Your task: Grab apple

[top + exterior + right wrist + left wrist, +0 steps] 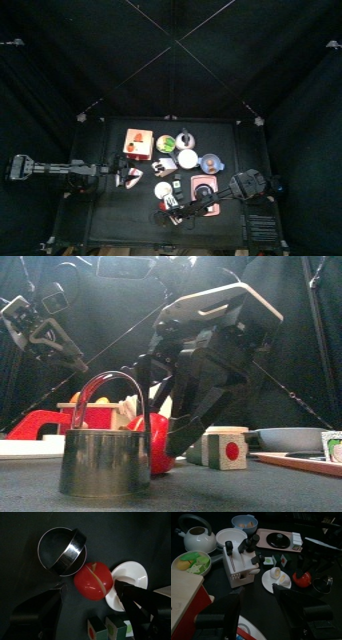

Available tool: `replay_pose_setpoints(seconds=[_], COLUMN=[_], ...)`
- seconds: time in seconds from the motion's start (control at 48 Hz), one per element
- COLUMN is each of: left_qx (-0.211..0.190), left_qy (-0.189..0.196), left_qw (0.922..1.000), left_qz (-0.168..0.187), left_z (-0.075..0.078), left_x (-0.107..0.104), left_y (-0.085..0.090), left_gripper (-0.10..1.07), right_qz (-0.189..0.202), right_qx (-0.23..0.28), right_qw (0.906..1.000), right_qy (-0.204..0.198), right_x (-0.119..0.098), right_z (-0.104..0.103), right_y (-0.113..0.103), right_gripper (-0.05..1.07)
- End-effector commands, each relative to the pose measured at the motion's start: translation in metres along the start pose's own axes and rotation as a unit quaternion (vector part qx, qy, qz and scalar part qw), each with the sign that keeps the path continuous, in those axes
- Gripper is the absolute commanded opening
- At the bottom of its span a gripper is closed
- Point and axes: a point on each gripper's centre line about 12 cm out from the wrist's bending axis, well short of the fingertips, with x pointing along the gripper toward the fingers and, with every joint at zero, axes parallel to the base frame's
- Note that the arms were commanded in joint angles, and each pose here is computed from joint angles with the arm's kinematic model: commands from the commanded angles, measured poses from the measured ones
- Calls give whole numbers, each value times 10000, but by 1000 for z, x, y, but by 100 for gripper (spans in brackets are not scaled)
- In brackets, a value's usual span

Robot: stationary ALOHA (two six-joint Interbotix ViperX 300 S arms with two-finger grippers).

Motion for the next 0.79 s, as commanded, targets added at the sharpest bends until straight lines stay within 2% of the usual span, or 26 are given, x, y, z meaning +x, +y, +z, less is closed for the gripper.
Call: replay_pose_setpoints(seconds=[0.0,0.208,0.604,0.771], left_qx=[-4,1,-4,-4], left_qy=[-85,-78,-77,-70], left_qw=[10000,10000,10000,10000], left_qz=[7,13,7,7], left_z=[6,5,5,4], left_x=[0,0,0,0], left_y=[0,1,0,0], left_gripper=[86,86,86,86], right_qz=[-70,-62,-34,-14], right_qx=[80,72,108,229], right_qw=[9996,9997,9998,9996], right_qy=[-246,-221,-131,-153], right_x=[-10,-6,2,-5], right_z=[11,10,6,11], right_y=[-11,-11,-9,-12], right_gripper=[104,102,79,75])
